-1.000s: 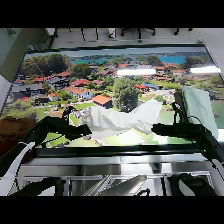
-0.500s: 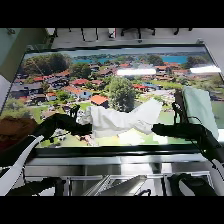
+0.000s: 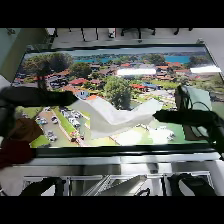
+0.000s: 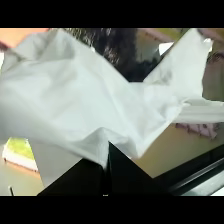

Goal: Fold the shirts.

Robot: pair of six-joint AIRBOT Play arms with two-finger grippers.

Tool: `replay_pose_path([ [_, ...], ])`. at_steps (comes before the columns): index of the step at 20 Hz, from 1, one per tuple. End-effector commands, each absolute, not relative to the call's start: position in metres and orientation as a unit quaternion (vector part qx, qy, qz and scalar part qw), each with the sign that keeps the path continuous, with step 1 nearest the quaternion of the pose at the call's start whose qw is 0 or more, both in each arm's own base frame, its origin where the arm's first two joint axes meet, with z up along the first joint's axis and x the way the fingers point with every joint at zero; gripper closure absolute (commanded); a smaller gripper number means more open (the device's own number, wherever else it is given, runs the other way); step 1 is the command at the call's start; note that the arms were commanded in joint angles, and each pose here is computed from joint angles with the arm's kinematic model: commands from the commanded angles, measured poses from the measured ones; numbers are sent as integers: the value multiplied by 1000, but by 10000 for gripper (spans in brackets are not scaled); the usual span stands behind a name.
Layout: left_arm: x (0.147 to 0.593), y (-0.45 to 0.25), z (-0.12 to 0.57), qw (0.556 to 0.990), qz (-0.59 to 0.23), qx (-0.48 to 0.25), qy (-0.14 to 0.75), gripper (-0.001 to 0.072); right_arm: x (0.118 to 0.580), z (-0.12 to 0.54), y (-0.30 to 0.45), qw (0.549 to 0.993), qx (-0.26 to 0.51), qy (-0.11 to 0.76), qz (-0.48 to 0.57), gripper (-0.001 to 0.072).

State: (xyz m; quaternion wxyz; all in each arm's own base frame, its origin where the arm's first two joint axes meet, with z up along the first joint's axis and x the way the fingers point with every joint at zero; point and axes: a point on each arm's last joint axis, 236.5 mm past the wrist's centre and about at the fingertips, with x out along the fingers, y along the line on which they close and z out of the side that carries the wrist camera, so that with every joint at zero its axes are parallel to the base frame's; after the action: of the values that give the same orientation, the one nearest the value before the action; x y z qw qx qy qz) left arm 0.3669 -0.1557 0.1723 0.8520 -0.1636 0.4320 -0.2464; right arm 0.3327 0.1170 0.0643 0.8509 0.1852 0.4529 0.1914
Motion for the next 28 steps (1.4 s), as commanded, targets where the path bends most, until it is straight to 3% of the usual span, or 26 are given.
replay_pose_path([
  [1, 348, -113, 316, 924, -224, -157, 269, 691, 337, 196, 123, 897, 125, 348, 241, 695],
  [4, 300, -55, 443, 976, -144, -136, 94, 691, 309, 359, 104, 955, 77, 164, 233, 695],
  [7, 242, -14, 525, 995, -40, -90, -31, 691, 254, 479, 80, 982, 29, 12, 184, 695],
  [10, 227, 14, 549, 995, 36, -70, -63, 691, 227, 529, 65, 989, -3, -54, 139, 695],
  [12, 248, 23, 537, 995, 27, -87, -31, 691, 234, 524, 63, 990, -1, -41, 139, 695],
  [18, 393, -22, 364, 956, -129, -131, 230, 691, 352, 378, 62, 954, 91, 202, 200, 695],
  [23, 519, -38, 160, 920, -86, -85, 373, 691, 457, 171, 40, 895, 205, 367, 149, 695],
  [28, 574, -57, -7, 865, -80, -180, 461, 691, 489, 12, 25, 832, 268, 476, 97, 694],
])
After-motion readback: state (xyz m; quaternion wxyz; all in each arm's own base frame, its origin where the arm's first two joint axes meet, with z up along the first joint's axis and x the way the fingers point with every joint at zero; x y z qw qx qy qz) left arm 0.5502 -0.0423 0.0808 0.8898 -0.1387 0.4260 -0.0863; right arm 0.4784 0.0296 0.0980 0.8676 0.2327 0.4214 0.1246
